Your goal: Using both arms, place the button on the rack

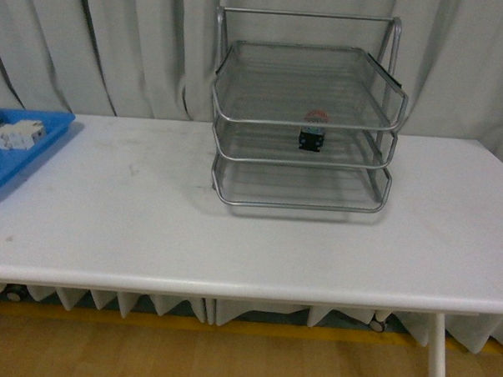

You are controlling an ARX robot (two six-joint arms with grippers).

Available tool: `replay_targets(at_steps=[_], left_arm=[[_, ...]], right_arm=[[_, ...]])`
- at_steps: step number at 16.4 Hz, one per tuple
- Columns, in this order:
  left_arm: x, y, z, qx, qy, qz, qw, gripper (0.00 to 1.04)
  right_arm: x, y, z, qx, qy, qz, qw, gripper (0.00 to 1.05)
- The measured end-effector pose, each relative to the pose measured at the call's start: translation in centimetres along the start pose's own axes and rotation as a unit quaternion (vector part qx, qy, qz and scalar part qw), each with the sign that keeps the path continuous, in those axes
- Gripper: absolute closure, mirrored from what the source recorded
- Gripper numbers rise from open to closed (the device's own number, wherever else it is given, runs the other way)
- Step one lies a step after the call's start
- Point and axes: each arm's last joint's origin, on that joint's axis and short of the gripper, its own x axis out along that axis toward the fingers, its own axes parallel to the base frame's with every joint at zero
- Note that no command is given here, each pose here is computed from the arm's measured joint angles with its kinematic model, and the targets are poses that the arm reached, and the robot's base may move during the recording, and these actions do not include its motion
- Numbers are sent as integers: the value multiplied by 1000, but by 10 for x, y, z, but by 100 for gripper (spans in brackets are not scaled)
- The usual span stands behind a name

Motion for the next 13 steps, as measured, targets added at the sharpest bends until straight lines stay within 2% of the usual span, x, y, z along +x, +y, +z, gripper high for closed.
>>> replay_targets(at_steps=[2, 6, 8, 13], left_arm=[[0, 0, 0, 0, 0, 0, 1000, 7], [0, 0, 0, 0, 0, 0, 1000, 7], [0, 0, 0, 0, 0, 0, 1000, 7], [0, 0, 0, 0, 0, 0, 1000, 7]], right_arm=[[0, 0, 0, 0, 0, 0, 1000, 67], [0, 0, 0, 0, 0, 0, 1000, 33], [0, 0, 0, 0, 0, 0, 1000, 6], [0, 0, 0, 0, 0, 0, 1000, 6]])
